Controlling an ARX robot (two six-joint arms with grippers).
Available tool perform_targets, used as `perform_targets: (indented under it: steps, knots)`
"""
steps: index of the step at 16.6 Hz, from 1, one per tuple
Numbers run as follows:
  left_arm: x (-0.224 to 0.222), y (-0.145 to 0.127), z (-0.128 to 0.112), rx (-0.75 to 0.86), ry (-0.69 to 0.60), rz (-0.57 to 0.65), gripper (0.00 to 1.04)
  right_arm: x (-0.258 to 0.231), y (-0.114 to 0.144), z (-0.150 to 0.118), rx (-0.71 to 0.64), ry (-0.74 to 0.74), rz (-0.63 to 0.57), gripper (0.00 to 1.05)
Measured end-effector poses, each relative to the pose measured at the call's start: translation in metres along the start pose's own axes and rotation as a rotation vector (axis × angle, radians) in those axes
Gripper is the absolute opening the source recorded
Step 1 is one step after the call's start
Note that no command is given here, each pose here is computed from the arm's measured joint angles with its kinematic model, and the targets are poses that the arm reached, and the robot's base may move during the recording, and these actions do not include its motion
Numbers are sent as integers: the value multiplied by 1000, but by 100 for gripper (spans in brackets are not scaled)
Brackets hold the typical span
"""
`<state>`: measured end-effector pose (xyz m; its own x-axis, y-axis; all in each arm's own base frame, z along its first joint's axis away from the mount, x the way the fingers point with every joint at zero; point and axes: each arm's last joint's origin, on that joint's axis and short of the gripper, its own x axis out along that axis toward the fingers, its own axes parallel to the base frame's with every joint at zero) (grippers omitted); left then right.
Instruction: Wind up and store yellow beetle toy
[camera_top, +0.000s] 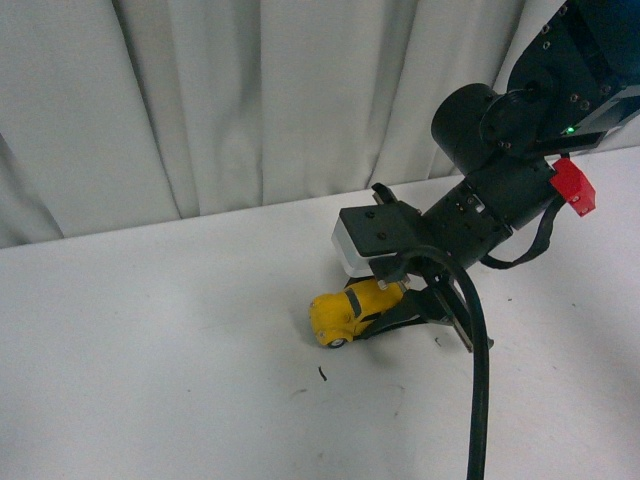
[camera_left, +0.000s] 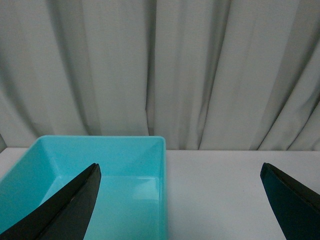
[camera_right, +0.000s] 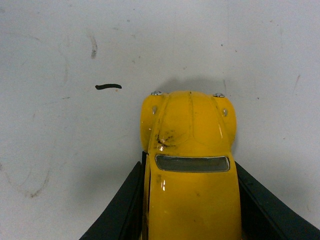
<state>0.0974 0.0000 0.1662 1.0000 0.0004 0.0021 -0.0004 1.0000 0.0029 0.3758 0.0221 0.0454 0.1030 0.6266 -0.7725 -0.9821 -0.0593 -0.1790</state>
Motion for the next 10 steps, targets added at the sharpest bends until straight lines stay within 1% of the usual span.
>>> perform_targets:
  steps: [4, 10]
  knots:
    - [0, 0, 0, 0, 0, 0, 98, -3, 4, -7, 15, -15, -7, 42]
    - [0, 0, 0, 0, 0, 0, 98, -20, 16, -28, 38, -16, -38, 42]
